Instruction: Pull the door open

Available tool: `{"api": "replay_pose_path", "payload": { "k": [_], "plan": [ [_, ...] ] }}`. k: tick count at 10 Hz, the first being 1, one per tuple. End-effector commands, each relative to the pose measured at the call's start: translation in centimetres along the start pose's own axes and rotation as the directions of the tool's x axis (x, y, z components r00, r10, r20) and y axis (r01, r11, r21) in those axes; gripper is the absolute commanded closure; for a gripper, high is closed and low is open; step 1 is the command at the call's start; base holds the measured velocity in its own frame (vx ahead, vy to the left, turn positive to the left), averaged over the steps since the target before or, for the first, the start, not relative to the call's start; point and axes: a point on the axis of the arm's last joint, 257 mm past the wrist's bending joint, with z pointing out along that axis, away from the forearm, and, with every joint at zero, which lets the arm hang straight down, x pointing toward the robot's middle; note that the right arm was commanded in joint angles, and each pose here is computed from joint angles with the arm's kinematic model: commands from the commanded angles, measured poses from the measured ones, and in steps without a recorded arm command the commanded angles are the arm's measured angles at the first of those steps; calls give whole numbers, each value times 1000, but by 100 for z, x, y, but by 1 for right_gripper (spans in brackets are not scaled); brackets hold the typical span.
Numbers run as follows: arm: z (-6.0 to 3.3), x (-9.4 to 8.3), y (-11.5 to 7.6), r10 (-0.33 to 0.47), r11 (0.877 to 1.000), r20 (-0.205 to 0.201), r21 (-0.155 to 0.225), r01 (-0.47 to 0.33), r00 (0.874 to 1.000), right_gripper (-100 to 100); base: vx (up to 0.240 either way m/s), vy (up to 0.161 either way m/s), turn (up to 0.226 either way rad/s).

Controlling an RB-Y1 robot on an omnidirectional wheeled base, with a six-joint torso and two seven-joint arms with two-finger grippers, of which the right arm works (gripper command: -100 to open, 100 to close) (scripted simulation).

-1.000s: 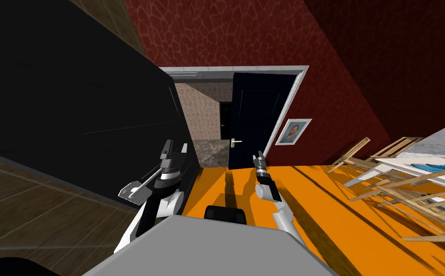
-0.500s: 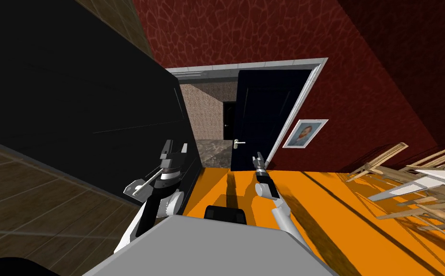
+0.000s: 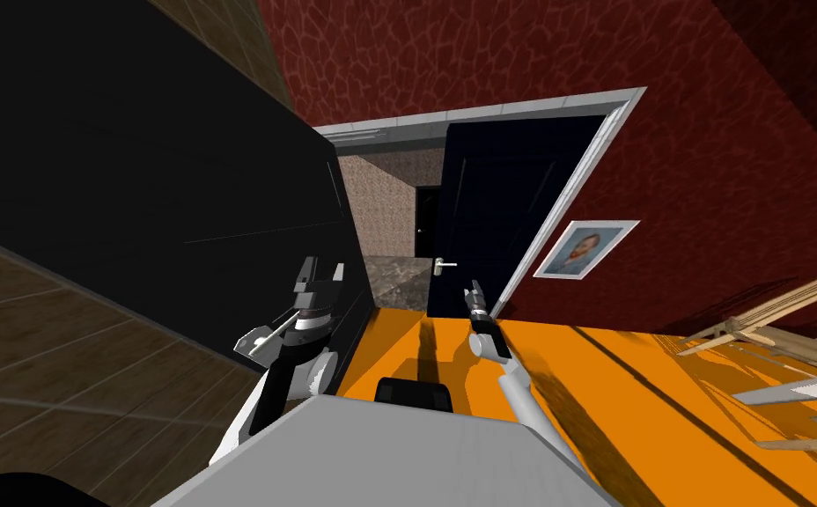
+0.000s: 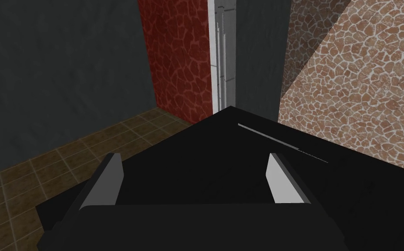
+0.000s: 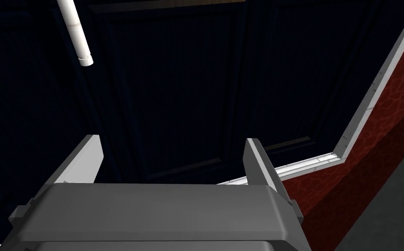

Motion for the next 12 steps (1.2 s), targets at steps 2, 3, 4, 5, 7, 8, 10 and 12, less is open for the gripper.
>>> {"api": "replay_pose_path", "payload": {
  "k": [2,3,4,5,7,8,10,12],
  "plan": [
    [52,-101,-165,-14,999,13,35,13,1000,-100,65,-14,104],
    [44,-109,-188,-15,999,14,40,14,1000,-100,49,-17,80],
    [83,-167,-255,-22,998,22,55,21,1000,-100,50,-10,137],
    [129,-213,-288,-27,998,28,64,26,999,-100,75,-27,201],
    [139,-300,-411,-38,995,40,92,34,998,-100,55,-21,91],
    [174,-361,-462,-45,994,48,105,40,998,-100,80,-26,184],
    [177,-448,-569,-56,990,60,131,48,997,-100,58,-16,80],
    [241,-566,-640,-70,987,76,152,58,995,-100,75,-23,175]
  ]
}}
